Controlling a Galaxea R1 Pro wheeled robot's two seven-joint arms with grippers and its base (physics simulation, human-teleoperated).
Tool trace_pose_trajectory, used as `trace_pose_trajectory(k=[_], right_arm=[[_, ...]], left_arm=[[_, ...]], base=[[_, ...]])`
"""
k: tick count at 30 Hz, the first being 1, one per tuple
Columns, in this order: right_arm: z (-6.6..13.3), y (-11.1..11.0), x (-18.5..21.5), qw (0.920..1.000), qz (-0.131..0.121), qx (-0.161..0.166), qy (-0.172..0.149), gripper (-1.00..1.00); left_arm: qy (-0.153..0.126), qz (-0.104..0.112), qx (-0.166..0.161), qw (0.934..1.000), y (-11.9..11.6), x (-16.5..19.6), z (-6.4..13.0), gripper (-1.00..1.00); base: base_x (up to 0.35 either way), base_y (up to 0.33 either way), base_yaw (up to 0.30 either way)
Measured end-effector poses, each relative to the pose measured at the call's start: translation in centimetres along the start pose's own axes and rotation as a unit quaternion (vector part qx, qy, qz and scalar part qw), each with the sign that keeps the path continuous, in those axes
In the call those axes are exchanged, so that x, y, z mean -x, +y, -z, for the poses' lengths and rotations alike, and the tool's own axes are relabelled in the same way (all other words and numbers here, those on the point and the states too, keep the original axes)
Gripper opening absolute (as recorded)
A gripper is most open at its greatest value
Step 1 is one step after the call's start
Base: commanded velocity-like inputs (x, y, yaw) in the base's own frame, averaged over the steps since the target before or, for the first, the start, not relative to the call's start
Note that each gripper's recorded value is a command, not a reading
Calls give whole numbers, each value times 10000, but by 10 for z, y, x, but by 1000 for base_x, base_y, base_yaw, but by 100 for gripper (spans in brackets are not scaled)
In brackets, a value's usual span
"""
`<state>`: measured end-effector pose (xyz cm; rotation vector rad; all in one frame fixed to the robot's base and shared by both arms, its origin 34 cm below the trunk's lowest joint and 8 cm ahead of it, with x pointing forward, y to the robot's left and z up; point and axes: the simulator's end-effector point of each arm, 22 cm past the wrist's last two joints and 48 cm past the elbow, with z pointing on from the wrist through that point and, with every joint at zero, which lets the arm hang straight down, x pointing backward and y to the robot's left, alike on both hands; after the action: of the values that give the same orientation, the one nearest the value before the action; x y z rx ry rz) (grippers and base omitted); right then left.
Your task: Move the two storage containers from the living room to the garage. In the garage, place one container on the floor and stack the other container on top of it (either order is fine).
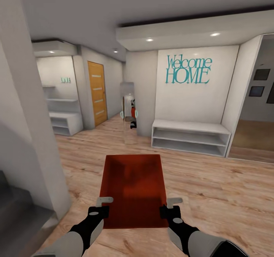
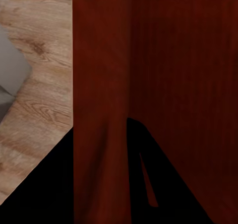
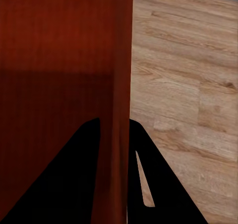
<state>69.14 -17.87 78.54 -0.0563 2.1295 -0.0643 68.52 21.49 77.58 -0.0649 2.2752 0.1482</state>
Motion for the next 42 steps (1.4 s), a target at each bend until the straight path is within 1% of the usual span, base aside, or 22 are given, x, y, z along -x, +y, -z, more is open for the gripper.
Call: trace_pose_trajectory(k=[42], right_arm=[[0,0,0,10000,-1,-1,-1,-100]], left_arm=[[-1,0,-2,10000,0,0,0,-100]], base=[[321,0,0]])
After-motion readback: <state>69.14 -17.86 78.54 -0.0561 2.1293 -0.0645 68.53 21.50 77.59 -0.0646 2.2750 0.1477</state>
